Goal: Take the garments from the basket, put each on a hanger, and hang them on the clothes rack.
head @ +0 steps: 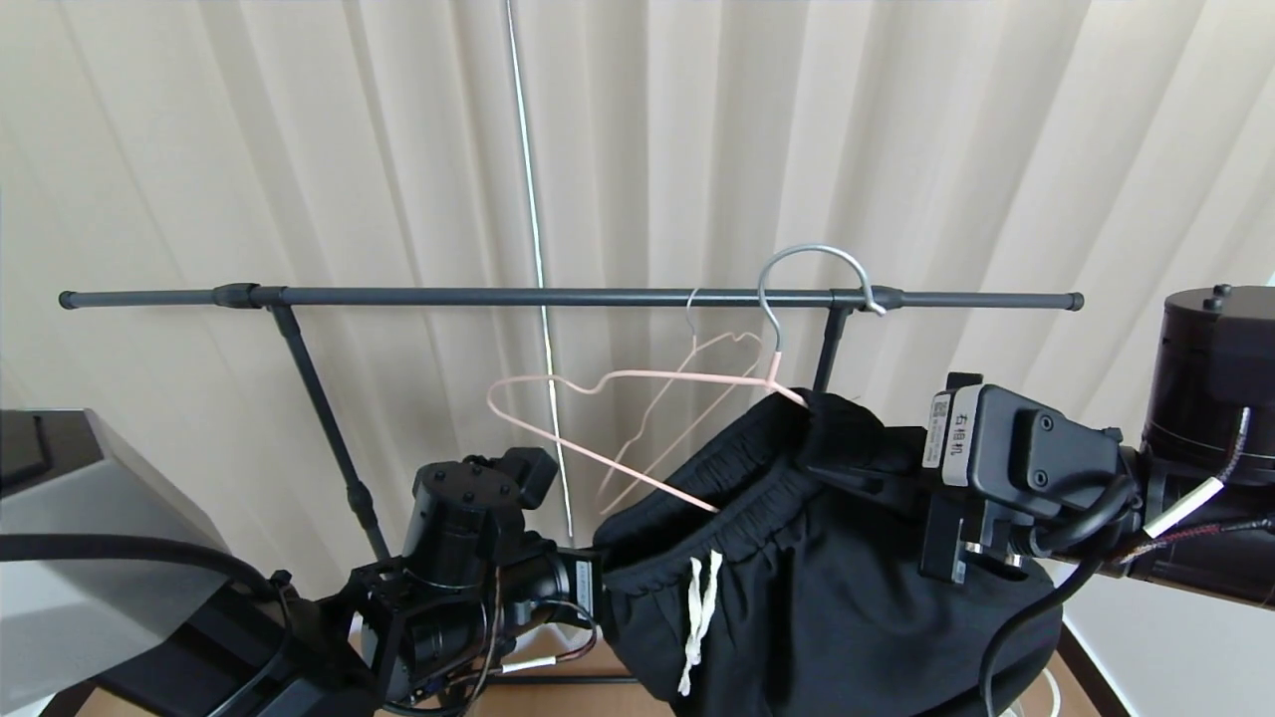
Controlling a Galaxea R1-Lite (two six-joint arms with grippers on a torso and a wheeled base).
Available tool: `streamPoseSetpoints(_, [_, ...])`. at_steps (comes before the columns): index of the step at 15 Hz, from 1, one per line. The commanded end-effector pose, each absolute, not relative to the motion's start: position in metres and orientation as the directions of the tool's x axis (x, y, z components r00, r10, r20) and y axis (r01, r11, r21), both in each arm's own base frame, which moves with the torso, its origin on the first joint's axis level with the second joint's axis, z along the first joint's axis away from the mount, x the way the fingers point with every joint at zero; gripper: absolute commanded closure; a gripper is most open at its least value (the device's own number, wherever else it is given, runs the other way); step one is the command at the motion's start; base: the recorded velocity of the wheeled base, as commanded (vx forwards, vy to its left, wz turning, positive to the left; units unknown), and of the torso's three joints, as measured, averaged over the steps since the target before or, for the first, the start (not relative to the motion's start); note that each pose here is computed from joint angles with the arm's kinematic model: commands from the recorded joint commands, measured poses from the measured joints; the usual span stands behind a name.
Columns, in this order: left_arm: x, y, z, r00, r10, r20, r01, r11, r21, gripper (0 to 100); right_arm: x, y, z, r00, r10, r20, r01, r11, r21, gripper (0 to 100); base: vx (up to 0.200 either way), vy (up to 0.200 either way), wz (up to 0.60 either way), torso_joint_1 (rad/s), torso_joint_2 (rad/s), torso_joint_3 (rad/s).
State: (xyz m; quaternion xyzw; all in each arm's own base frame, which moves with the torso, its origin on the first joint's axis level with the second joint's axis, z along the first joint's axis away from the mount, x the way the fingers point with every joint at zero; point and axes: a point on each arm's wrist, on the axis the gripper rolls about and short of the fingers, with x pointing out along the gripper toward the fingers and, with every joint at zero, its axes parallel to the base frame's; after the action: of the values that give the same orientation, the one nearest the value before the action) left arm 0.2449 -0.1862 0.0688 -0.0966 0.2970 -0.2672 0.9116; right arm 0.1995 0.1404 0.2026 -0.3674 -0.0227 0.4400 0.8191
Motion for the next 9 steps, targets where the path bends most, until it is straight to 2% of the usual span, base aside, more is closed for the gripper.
streamPoseSetpoints(1, [0.245,-0.184,0.073,0.699,-0.532,-0.478,0.419,0.846,-0.33,100,0.201,0.137,0.203,0.626,0.726,-0.285,-0.698,0.359,-0.619,100,0.0,0.0,0.0,0.0,0.0,0.0])
streamPoseSetpoints(5, [0.25,-0.175,0.09,0.759,-0.493,-0.426,0.401,0.868,-0.292,100,0.21,0.123,0.192,0.66,0.678,-0.325,-0.701,0.397,-0.593,100,0.0,0.0,0.0,0.0,0.0,0.0])
streamPoseSetpoints(9, [0.268,-0.17,0.104,0.802,-0.473,-0.365,0.382,0.876,-0.296,100,0.211,0.118,0.169,0.64,0.657,-0.398,-0.739,0.387,-0.551,100,0.0,0.0,0.0,0.0,0.0,0.0])
